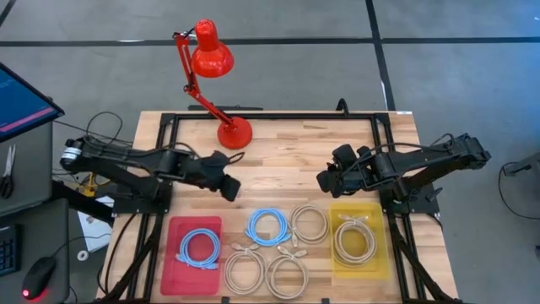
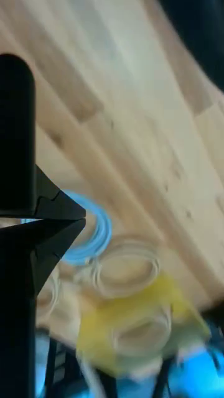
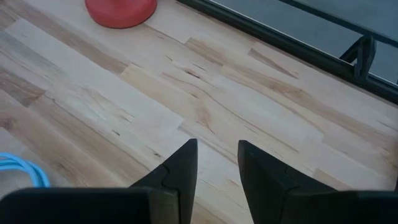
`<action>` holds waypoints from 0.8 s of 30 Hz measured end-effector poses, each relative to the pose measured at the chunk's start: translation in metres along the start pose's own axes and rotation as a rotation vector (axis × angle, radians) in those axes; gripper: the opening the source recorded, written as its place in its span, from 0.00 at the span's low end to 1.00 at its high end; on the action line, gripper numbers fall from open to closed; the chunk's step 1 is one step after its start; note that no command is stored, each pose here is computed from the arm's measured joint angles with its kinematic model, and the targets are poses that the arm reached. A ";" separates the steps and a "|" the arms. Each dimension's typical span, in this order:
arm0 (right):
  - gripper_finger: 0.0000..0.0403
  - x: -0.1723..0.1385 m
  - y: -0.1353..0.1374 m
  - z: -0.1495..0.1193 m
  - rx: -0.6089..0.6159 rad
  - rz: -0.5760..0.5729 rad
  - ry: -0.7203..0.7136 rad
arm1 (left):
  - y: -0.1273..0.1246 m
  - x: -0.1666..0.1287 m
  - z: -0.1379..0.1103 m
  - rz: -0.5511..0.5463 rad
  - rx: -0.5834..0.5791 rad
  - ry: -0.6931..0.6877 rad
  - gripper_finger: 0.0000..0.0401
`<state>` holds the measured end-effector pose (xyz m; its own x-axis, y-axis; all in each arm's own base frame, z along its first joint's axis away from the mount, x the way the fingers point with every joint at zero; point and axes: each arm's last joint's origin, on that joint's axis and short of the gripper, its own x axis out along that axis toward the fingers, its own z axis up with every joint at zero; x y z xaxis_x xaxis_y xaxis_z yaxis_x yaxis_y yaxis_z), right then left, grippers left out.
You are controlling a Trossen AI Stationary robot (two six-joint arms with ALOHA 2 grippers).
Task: Pick & Place USB Port
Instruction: Put the blue charger cable into the red bin
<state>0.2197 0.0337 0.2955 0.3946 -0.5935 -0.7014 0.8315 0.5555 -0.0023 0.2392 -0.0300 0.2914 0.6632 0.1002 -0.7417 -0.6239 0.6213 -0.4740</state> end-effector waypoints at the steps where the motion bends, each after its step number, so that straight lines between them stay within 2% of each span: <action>1: 0.27 0.000 0.000 0.000 0.000 0.000 0.000 | -0.004 0.002 0.002 0.015 0.014 0.007 0.01; 7: 0.27 0.000 0.000 0.000 -0.005 -0.003 0.002 | -0.026 0.023 0.010 0.027 0.090 0.056 0.01; 12: 0.27 0.000 -0.002 -0.001 -0.017 -0.016 0.006 | -0.032 0.042 0.007 0.027 0.157 0.135 0.01; 17: 0.27 0.000 -0.005 -0.002 -0.040 -0.040 0.016 | -0.034 0.061 0.001 0.041 0.166 0.192 0.01; 24: 0.27 0.000 -0.008 -0.003 -0.066 -0.067 0.026 | -0.049 0.085 -0.003 -0.069 0.160 0.172 0.01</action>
<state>0.2118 0.0315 0.2933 0.3283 -0.6154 -0.7166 0.8274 0.5533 -0.0961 0.3248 -0.0544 0.2507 0.6136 -0.0722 -0.7863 -0.4968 0.7387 -0.4555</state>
